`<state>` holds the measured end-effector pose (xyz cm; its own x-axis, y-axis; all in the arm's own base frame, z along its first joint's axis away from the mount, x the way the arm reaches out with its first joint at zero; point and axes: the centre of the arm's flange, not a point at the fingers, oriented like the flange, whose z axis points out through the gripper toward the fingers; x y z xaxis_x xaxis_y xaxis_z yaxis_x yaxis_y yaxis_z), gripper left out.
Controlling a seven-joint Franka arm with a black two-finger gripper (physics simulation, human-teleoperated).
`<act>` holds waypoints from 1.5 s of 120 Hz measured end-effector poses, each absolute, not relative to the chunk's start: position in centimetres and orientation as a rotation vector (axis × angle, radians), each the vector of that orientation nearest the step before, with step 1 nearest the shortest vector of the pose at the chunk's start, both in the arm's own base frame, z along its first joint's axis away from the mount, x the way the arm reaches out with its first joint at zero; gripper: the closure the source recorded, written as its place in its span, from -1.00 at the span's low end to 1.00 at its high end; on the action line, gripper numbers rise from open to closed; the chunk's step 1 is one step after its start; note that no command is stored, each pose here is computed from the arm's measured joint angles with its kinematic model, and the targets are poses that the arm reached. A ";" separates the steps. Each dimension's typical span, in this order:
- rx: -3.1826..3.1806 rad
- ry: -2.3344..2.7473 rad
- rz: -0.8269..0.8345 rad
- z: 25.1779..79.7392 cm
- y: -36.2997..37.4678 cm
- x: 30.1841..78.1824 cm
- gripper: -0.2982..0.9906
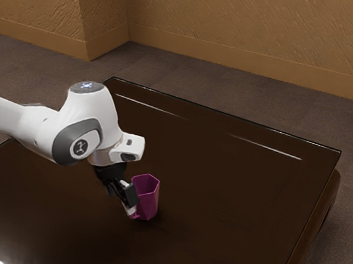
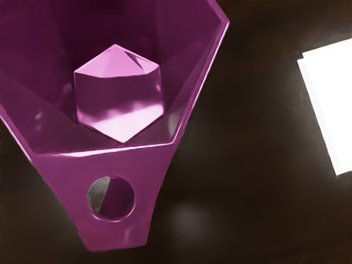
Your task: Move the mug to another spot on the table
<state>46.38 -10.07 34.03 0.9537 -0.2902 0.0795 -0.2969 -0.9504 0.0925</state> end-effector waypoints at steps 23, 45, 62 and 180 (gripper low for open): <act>2.980 -0.545 0.084 31.5 -9.6 47.6 -0.54; 2.971 -0.596 0.089 29.6 -8.6 48.3 -0.54; 2.963 -0.641 0.106 28.6 -8.6 48.7 -0.54; 2.913 -0.803 0.653 32.7 -8.7 50.6 0.59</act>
<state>50.56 -8.72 32.67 0.7758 -0.4789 0.4108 -0.5001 -0.8637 -0.0624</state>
